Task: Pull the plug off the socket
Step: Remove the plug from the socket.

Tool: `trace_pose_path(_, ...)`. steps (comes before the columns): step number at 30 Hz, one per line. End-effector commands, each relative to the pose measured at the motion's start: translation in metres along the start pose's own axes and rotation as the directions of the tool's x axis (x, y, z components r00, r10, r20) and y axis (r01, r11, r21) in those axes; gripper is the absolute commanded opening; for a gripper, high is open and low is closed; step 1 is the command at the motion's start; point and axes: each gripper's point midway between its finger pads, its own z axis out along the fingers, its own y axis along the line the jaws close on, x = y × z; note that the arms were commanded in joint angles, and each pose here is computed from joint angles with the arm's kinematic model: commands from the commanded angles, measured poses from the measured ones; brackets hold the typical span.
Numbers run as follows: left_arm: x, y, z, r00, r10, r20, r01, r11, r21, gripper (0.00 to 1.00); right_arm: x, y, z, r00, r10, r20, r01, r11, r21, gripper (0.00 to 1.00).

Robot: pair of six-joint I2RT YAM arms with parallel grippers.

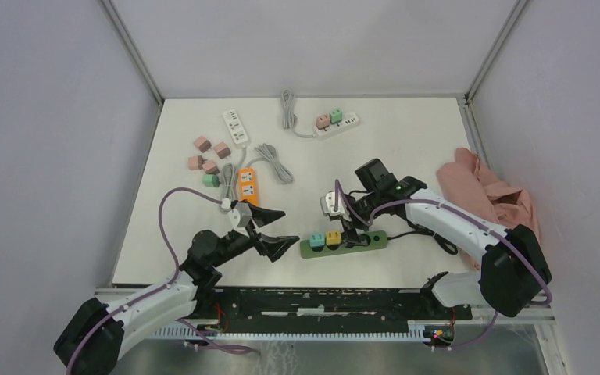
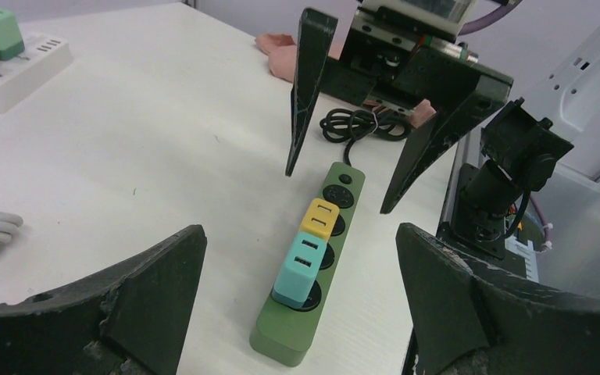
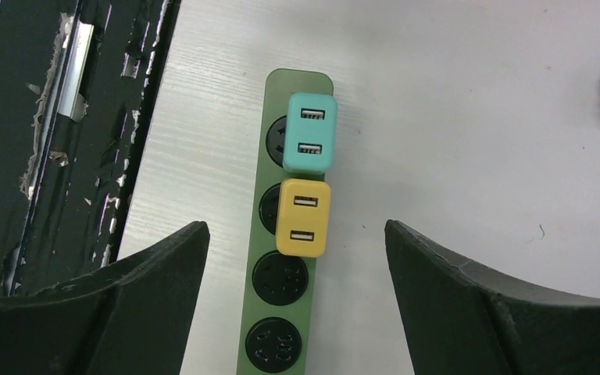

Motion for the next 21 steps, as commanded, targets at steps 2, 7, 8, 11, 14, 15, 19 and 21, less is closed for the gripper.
trace_pose_path(2,0.0078,-0.0012,-0.0082,1.0,0.023,0.004,-0.023,1.0,0.006,0.98,0.001,-0.002,0.0108,1.0,-0.002,-0.014,0.002,1.0,0.008,0.89)
trace_pose_path(7,0.0106,0.0024,-0.0092,1.0,0.024,-0.003,-0.024,1.0,-0.013,0.98,0.0042,-0.0022,0.0167,0.999,0.001,-0.036,-0.001,1.0,0.005,0.89)
trace_pose_path(8,0.0116,0.0028,-0.0096,1.0,0.023,-0.006,-0.024,1.0,-0.014,0.98,0.004,-0.0022,0.0169,0.999,0.002,-0.035,-0.002,1.0,0.005,0.89)
trace_pose_path(11,0.0132,0.0038,-0.0103,1.0,0.021,-0.01,-0.022,1.0,-0.021,0.98,0.0044,-0.0027,0.0172,0.999,0.01,-0.039,-0.009,1.0,0.006,0.89)
trace_pose_path(14,0.0144,0.0052,-0.0114,1.0,0.023,-0.009,-0.023,0.999,-0.028,0.98,0.0036,-0.0023,0.0175,0.999,0.013,-0.037,-0.013,1.0,0.0,0.89)
trace_pose_path(15,0.0152,0.0054,-0.0118,1.0,0.022,-0.011,-0.022,0.999,-0.029,0.98,0.0033,-0.0018,0.0178,0.999,0.014,-0.036,-0.014,1.0,-0.003,0.89)
trace_pose_path(19,0.0152,0.0056,-0.0122,1.0,0.024,-0.009,-0.024,0.999,-0.03,0.98,0.0026,-0.0011,0.0187,0.999,0.02,-0.035,-0.021,1.0,-0.013,0.89)
trace_pose_path(21,0.0153,0.0056,-0.0123,1.0,0.024,-0.009,-0.024,0.999,-0.03,0.98,0.0024,-0.0015,0.0185,0.999,0.024,-0.036,-0.025,1.0,-0.012,0.89)
